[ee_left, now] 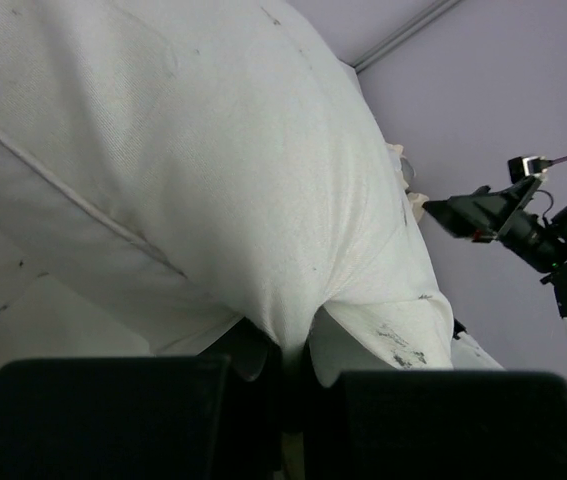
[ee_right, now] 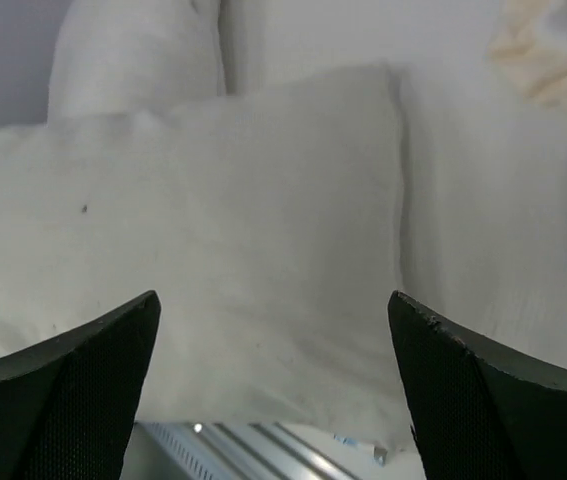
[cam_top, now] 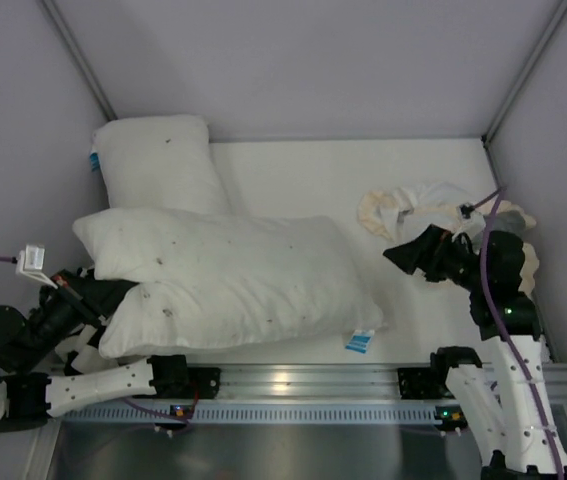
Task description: Remove the pillowcase from the pillow
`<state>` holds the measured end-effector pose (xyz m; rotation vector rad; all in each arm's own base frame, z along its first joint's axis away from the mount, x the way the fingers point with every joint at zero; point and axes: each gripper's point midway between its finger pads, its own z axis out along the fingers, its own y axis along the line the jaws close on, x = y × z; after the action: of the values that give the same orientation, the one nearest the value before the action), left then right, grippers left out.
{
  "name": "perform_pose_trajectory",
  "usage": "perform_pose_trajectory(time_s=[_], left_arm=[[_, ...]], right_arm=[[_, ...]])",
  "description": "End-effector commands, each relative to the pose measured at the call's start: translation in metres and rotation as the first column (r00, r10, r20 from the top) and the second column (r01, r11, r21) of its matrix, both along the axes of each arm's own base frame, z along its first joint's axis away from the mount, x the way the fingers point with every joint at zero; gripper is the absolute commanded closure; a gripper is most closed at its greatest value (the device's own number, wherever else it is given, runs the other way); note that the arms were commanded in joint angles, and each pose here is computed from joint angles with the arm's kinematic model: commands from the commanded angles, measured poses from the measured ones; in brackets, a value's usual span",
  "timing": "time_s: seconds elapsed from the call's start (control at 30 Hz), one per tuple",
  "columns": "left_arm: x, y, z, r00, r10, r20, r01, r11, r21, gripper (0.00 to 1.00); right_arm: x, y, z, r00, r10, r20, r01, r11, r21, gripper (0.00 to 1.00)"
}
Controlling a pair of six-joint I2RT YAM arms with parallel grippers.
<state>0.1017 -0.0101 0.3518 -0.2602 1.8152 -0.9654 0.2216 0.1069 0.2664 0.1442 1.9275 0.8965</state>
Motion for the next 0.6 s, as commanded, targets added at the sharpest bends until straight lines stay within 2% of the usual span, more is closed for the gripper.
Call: perform_pose_trajectory(time_s=[0.0, 0.1, 0.23, 0.33, 0.5, 0.57], left_arm=[[0.003, 0.006, 0.025, 0.998, 0.025, 0.049, -0.021, 0.997, -0.076, 1.00], [0.004, 0.000, 0.028, 0.999, 0.015, 0.052, -0.011, 0.997, -0.070, 1.00], [0.005, -0.015, 0.035, 0.999, -0.012, 0.052, 0.013, 0.999, -0.029, 1.00], [0.006, -0.019, 0.042, 0.998, -0.018, 0.060, 0.020, 1.000, -0.023, 1.00], [0.007, -0.022, 0.045, 0.997, -0.019, 0.074, 0.021, 0.999, -0.026, 1.00], [0.006, -0.024, 0.047, 0.997, -0.027, 0.074, 0.029, 0.999, -0.027, 1.00]], right_arm=[[-0.045, 0.036, -0.025, 0.972, 0.215, -0.092, -0.207, 0.975, 0.085, 0.11], [-0.060, 0.046, -0.046, 0.954, 0.272, -0.126, -0.259, 0.959, 0.112, 0.18], [-0.086, 0.074, -0.071, 0.892, 0.412, -0.185, -0.395, 0.911, 0.123, 0.20], [-0.091, 0.084, -0.088, 0.887, 0.409, -0.215, -0.399, 0.913, 0.090, 0.21], [-0.117, 0.111, -0.125, 0.835, 0.464, -0.296, -0.477, 0.878, 0.031, 0.22], [-0.114, 0.118, -0.135, 0.845, 0.443, -0.299, -0.464, 0.886, 0.001, 0.23]])
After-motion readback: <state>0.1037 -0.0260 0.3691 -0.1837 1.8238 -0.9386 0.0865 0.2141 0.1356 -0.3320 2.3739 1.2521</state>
